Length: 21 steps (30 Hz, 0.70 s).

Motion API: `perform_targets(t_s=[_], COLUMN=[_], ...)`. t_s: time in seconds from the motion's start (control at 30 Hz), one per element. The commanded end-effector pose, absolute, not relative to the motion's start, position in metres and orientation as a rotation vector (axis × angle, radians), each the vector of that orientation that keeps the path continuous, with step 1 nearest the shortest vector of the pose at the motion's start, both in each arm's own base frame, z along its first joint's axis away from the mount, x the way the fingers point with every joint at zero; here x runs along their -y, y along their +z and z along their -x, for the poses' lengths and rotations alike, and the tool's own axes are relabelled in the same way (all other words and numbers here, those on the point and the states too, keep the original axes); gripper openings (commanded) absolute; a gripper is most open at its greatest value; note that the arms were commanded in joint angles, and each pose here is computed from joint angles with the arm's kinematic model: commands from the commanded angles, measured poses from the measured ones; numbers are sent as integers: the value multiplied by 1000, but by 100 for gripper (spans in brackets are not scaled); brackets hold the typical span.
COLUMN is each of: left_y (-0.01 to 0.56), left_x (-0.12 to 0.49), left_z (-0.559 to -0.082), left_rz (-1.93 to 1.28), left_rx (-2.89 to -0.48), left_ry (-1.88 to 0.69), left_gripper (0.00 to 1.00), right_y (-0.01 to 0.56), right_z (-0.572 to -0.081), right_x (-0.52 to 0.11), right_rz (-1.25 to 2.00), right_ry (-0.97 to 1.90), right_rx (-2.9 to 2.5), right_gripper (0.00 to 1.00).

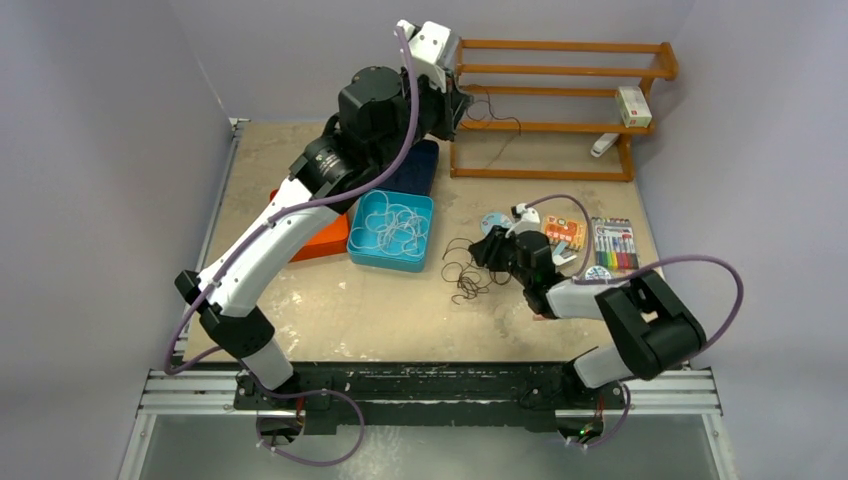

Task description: Untangle the cables

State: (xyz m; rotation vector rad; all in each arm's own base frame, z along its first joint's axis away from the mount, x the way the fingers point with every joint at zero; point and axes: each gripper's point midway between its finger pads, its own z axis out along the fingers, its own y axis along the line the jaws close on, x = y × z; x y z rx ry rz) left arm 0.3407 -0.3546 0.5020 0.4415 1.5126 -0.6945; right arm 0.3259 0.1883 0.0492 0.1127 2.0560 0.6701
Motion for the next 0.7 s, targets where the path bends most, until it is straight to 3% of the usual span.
perform_targets(t_s=[0.0,0.3,0.67], left_y=[510,463,391], left_x=[322,259,150], left_z=[-348,-379,-393], left_rz=[-387,-243,47], left_rx=[-1521,-1644,-1775], left_ry=[-582,-486,-254], left_gripper=[0,0,0], right_y=[92,160,191], right_z=[-335,-333,-332], right_x=[-184,-180,-180], right_rz=[-108,11,86], right_ry=[671,652,626], right_rx=[-1923,-1739,-1682], right_gripper=[47,53,56])
